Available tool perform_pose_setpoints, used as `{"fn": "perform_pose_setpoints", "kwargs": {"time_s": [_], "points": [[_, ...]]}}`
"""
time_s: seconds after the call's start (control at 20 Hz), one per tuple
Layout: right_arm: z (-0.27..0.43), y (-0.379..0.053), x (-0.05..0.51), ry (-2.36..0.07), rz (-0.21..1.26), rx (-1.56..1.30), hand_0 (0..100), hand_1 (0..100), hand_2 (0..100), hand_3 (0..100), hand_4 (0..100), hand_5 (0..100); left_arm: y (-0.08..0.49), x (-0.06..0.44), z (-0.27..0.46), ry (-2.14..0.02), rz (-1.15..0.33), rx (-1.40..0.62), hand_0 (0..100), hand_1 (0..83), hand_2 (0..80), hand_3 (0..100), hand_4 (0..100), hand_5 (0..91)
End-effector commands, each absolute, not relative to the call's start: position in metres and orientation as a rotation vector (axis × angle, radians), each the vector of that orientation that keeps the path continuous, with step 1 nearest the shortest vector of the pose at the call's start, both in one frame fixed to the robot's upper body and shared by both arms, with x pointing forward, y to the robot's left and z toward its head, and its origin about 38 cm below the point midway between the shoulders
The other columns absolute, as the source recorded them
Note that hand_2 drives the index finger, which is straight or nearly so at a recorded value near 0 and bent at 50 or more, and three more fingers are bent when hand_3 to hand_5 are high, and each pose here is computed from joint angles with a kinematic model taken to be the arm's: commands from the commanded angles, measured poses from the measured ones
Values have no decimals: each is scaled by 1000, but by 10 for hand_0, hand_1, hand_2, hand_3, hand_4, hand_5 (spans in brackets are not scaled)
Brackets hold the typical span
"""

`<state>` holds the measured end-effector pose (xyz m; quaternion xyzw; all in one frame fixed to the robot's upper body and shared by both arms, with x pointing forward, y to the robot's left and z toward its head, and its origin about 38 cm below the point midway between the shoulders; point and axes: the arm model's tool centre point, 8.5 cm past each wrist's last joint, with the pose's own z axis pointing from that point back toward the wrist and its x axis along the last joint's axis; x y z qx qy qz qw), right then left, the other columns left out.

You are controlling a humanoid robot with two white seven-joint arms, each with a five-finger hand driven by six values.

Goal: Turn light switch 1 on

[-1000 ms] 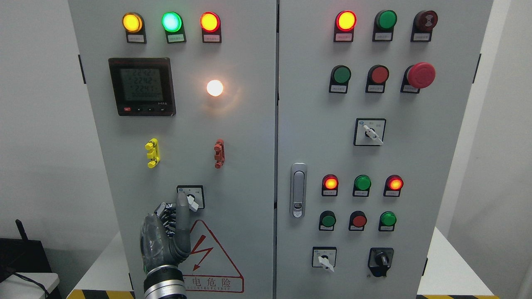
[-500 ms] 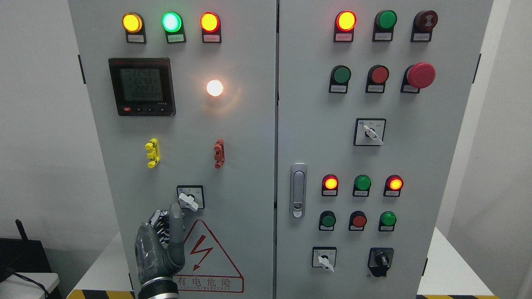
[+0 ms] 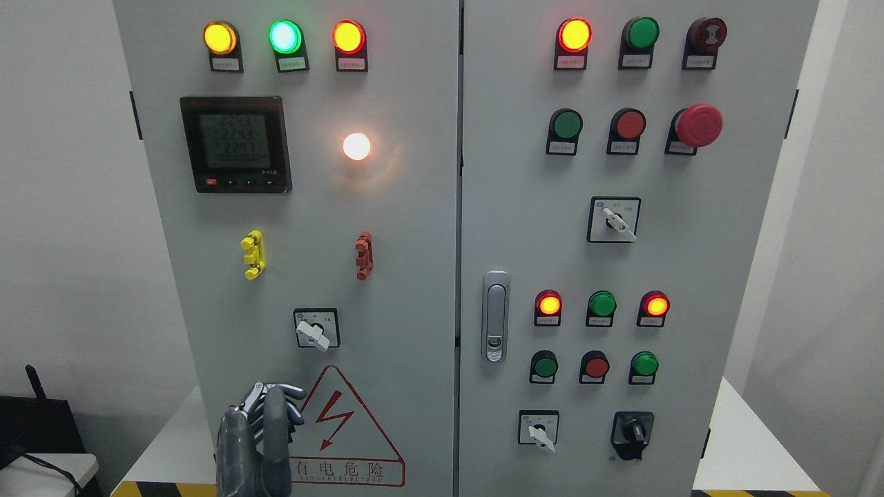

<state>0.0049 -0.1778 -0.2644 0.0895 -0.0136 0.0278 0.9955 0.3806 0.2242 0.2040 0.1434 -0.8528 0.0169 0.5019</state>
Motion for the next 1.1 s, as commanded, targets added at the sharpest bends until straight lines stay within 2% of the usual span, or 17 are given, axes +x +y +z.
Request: {"fn": "perform_pose_setpoints", "kwargs": {"time_s": [0.0, 0.1, 0.2, 0.25, 0.3, 0.4, 0.7, 0.9, 1.05], "points": [[-264, -178, 5, -29, 37, 177, 120, 389, 0, 0, 0, 0, 338, 329, 121, -1864, 131, 571, 0, 0, 371, 615, 721, 495], [-264, -178, 5, -28, 39, 177, 120, 389, 0, 0, 0, 0, 373, 303, 90, -1793, 138, 630, 0, 0, 290, 536, 652, 434], [-264, -178, 5, -29, 39, 177, 120, 389, 0, 0, 0, 0, 400, 275, 59, -1726, 160, 673, 0, 0, 166, 447, 561, 357], [-264, -178, 5, -28, 37, 177, 120, 389, 0, 0, 0, 0, 412, 258, 41, -1683, 183, 689, 0, 0, 155, 438, 549, 343], [-264, -178, 5, -28, 39, 177, 120, 389, 0, 0, 0, 0, 423, 241, 24, -1638, 210, 703, 0, 0, 99, 397, 505, 301], [-264, -178, 5, -28, 39, 177, 120, 389, 0, 0, 0, 0, 440, 211, -14, -1520, 279, 702, 0, 0, 44, 360, 466, 261], [-264, -178, 5, -28, 37, 177, 120, 389, 0, 0, 0, 0, 462, 101, -113, -1125, 440, 702, 3, 0, 0, 344, 436, 215], [-264, -178, 5, -28, 39, 177, 120, 389, 0, 0, 0, 0, 444, 27, -166, -865, 465, 640, 51, 0, 0, 302, 394, 172], [-264, -178, 5, -28, 39, 177, 120, 389, 0, 0, 0, 0, 417, -20, -199, -678, 466, 512, 117, 8, 0, 259, 350, 146]]}}
